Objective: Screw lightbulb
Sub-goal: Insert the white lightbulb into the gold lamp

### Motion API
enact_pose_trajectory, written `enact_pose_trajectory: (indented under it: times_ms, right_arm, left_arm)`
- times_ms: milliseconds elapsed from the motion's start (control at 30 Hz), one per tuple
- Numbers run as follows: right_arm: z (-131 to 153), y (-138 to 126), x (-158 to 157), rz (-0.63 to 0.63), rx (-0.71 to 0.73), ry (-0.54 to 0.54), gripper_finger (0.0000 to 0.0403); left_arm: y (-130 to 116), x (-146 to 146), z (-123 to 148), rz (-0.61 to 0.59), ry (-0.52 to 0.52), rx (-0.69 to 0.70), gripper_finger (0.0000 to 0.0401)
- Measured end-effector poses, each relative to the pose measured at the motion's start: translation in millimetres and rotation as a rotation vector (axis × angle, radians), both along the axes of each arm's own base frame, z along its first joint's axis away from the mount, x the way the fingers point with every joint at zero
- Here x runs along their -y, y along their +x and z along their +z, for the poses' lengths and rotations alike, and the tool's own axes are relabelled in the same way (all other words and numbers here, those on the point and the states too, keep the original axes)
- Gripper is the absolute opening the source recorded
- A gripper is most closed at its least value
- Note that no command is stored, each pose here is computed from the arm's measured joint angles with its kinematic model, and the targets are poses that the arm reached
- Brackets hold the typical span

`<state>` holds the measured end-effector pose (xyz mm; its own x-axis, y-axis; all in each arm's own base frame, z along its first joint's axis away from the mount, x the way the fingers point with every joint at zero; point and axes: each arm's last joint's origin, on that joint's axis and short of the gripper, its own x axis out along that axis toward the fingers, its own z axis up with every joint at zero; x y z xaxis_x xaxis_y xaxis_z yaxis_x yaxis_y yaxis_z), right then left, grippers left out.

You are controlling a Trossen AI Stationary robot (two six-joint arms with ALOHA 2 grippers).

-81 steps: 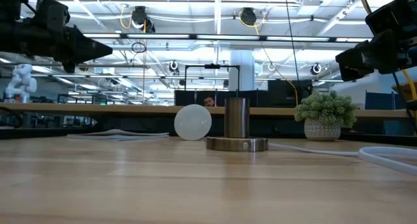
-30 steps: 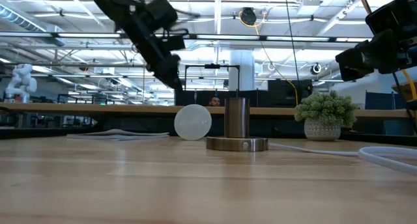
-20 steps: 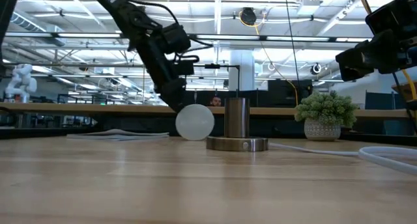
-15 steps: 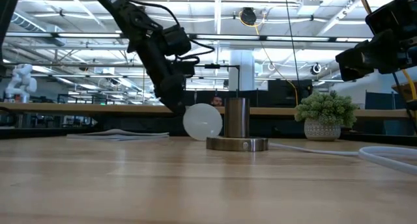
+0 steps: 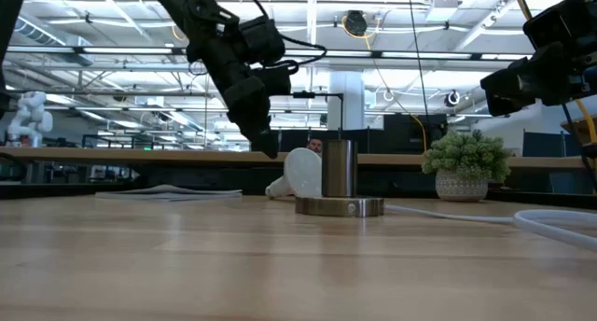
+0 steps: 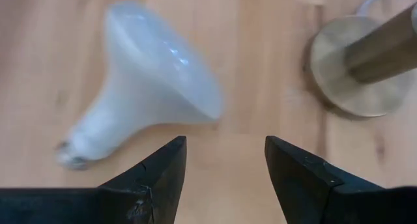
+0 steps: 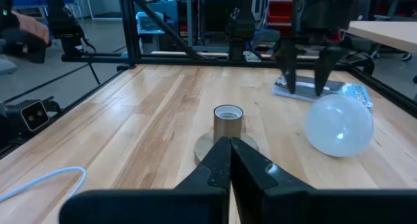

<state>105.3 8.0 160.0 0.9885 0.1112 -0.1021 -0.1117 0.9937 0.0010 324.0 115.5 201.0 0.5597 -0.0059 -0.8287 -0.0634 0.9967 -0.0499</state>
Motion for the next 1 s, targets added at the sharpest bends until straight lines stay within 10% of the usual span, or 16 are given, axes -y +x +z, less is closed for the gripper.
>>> enact_pose_trajectory:
  times_ms: [333, 1000]
  right_arm:
    - [0, 0, 0, 0.0, 0.0, 0.0, 0.0]
    - [0, 0, 0, 0.0, 0.0, 0.0, 0.0]
  left_arm:
    - [13, -1, 19, -0.117, 0.318, -0.017, 0.0213]
    - [20, -47, -14, -0.101, 0.299, 0.037, 0.0213]
